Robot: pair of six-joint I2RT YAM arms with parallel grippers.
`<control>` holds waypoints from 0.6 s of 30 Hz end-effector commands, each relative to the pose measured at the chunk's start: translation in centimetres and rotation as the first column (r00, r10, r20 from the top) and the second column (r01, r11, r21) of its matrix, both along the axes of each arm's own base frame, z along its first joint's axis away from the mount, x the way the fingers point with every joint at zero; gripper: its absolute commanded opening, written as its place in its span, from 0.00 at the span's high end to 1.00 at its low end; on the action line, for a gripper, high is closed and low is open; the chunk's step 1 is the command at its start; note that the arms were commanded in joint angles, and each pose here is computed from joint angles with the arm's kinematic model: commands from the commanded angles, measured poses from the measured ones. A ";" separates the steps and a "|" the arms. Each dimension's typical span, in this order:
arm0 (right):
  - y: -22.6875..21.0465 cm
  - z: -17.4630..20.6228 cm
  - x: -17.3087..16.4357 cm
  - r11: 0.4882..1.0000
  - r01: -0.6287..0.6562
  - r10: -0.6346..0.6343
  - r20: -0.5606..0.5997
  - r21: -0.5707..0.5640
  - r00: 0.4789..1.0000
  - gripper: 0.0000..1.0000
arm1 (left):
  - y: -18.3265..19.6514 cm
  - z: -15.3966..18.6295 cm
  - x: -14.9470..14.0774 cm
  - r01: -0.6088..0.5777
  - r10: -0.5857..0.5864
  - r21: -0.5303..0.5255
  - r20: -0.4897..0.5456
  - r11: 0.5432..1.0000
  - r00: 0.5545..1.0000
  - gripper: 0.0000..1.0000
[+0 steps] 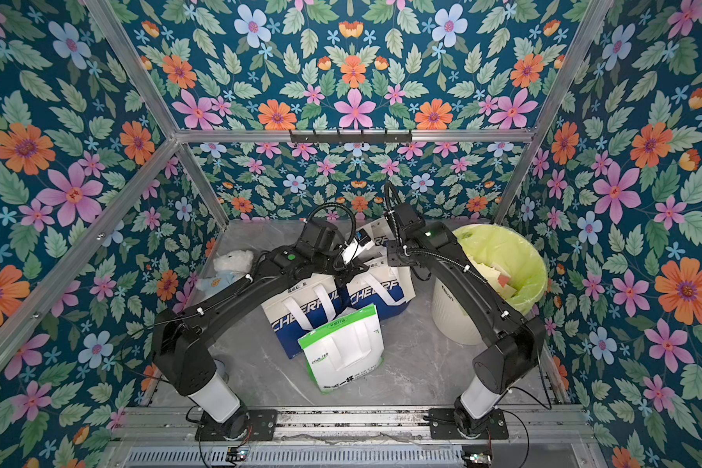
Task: Shred takeout receipts and throw away
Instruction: Tear off the takeout receipt from the takeout bag.
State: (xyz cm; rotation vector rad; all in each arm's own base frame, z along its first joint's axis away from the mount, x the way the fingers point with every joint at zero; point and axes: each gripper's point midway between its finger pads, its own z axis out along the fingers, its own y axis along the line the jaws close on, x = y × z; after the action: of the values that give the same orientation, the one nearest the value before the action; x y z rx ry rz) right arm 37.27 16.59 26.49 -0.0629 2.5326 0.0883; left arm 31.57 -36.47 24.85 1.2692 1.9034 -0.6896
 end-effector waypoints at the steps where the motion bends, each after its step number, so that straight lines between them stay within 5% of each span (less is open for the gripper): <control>1: 0.3 0.3 0.4 1.000 -0.009 0.009 0.014 0.008 1.000 0.57 | 0.6 -1.2 -1.1 0.024 -0.022 0.044 -0.047 0.999 0.999 1.00; 18: -0.9 -2.3 1.4 0.993 0.039 -0.042 -0.028 -0.110 0.999 0.76 | 0.6 -1.2 -1.2 0.029 -0.027 0.046 -0.048 0.999 0.998 1.00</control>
State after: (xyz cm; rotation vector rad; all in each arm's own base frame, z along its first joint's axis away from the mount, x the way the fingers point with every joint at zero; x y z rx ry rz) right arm 38.05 16.37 23.91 -0.0709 2.5953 -0.0042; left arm 31.71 -36.29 24.77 1.2637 1.9096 -0.6758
